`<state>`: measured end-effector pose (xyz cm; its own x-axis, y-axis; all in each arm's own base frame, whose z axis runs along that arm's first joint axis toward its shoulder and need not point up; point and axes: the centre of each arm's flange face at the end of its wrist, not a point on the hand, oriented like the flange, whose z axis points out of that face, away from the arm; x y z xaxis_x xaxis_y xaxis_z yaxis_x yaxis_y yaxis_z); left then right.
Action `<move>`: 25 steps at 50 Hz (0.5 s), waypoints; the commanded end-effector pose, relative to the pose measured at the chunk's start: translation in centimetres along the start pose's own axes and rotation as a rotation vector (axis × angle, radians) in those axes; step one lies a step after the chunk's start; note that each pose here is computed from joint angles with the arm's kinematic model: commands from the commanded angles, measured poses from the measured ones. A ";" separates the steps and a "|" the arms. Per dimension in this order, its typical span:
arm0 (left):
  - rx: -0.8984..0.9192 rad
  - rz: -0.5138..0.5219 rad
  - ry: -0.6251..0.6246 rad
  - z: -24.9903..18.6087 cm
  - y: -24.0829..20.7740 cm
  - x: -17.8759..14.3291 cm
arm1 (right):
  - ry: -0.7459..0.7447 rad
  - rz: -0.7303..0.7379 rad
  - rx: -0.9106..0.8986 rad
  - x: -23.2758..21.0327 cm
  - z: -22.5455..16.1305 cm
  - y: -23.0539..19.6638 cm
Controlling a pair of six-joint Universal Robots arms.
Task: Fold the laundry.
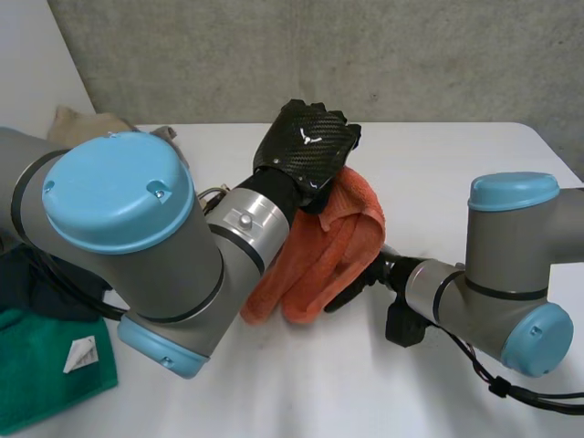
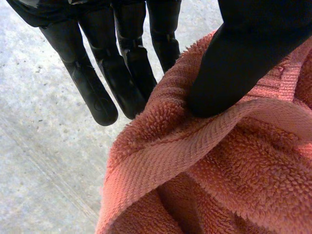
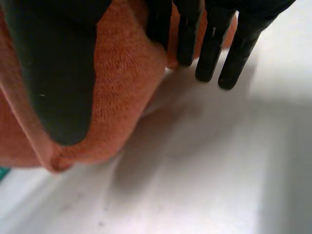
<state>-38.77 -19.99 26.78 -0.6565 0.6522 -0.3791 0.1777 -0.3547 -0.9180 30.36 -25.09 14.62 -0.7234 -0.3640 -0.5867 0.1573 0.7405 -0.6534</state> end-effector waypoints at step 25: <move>-0.095 -0.061 -0.092 -3.1 1.3 -2.2 | 0.035 -0.882 0.530 -9.9 -4.3 -10.6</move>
<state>-35.85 -18.72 29.02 -0.7185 0.5994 -0.3528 0.1652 -0.3456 -0.9237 26.73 -30.81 31.42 -0.8673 -0.4973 0.0230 -0.0139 -0.0220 -0.9997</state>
